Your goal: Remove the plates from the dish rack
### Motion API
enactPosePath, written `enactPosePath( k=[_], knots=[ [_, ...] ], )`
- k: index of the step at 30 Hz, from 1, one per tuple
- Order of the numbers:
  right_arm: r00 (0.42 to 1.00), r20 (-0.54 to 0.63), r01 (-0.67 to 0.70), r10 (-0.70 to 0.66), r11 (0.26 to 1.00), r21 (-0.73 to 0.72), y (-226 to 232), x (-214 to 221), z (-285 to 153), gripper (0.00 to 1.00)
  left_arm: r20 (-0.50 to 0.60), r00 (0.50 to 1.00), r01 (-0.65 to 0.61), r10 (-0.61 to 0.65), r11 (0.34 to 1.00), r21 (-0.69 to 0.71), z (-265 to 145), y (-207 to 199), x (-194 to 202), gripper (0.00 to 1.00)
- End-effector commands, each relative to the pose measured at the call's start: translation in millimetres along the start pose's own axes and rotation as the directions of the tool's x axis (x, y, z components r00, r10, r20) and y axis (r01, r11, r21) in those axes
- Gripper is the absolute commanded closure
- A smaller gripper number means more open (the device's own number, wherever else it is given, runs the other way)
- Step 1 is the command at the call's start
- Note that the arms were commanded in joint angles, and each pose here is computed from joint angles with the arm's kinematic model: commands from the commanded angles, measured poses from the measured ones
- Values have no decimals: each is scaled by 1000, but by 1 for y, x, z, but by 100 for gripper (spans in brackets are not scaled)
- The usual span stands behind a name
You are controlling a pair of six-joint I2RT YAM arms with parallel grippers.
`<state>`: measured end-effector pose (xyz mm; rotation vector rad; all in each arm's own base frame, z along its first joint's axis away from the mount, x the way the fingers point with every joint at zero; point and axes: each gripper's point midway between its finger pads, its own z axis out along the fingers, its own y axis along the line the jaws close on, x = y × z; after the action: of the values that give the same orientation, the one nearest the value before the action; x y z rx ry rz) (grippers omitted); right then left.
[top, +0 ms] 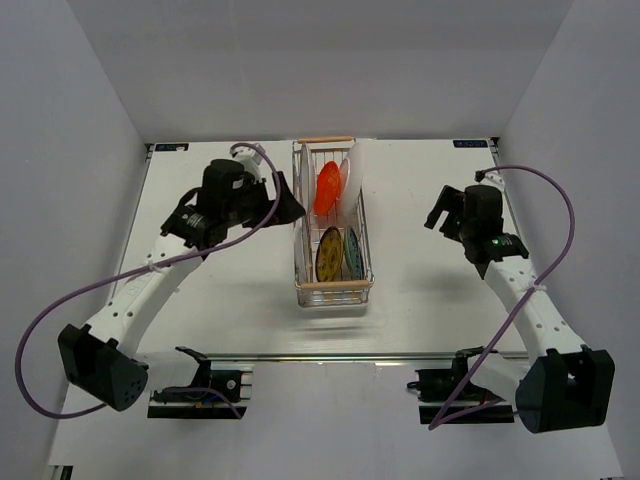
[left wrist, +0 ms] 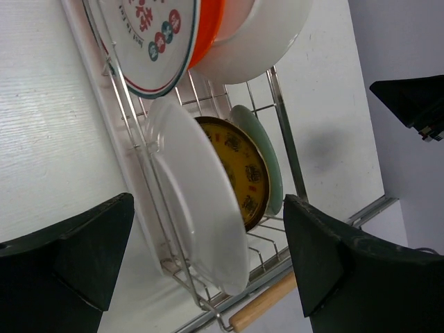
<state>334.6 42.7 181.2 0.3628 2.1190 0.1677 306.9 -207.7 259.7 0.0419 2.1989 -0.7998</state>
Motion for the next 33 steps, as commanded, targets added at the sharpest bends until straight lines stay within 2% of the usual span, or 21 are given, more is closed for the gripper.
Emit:
enactPosePath(
  k=[1, 3, 8, 13, 17, 22, 27, 31, 33],
  knots=[
    [1000, -17, 17, -16, 1000, 10, 2, -7, 2, 11, -23, 999, -27, 25, 996, -85, 8, -5, 2, 2],
    [999, -40, 29, -28, 999, 22, -1, -3, 6, 11, -47, 998, -52, 47, 992, -112, 15, -12, 5, 2],
    [998, -53, 37, -35, 999, 38, -2, -2, 9, 11, -19, 997, -76, 74, 977, -201, 13, -16, 2, 2],
    [997, -72, 45, -41, 997, 61, -7, 3, 14, 11, -105, 990, -119, 89, 935, -334, 25, -10, 25, 3],
    [995, -85, 50, -42, 995, 91, -12, 6, 17, 11, -109, 989, -132, 96, 906, -403, 23, -7, 27, 12],
    [994, -96, 56, -45, 992, 113, -15, 6, 19, 11, -117, 987, -149, 107, 876, -459, 23, -7, 31, 31],
    [992, -118, 64, -48, 988, 141, -20, 11, 22, 11, -135, 983, -174, 122, 851, -496, 21, -8, 39, 45],
    [988, -145, 73, -51, 985, 154, -22, 15, 25, 11, -148, 980, -194, 136, 831, -522, 21, -9, 41, 63],
    [988, -147, 77, -53, 984, 160, -23, 14, 25, 11, -146, 979, -201, 144, 819, -538, 22, -11, 40, 67]
  ],
)
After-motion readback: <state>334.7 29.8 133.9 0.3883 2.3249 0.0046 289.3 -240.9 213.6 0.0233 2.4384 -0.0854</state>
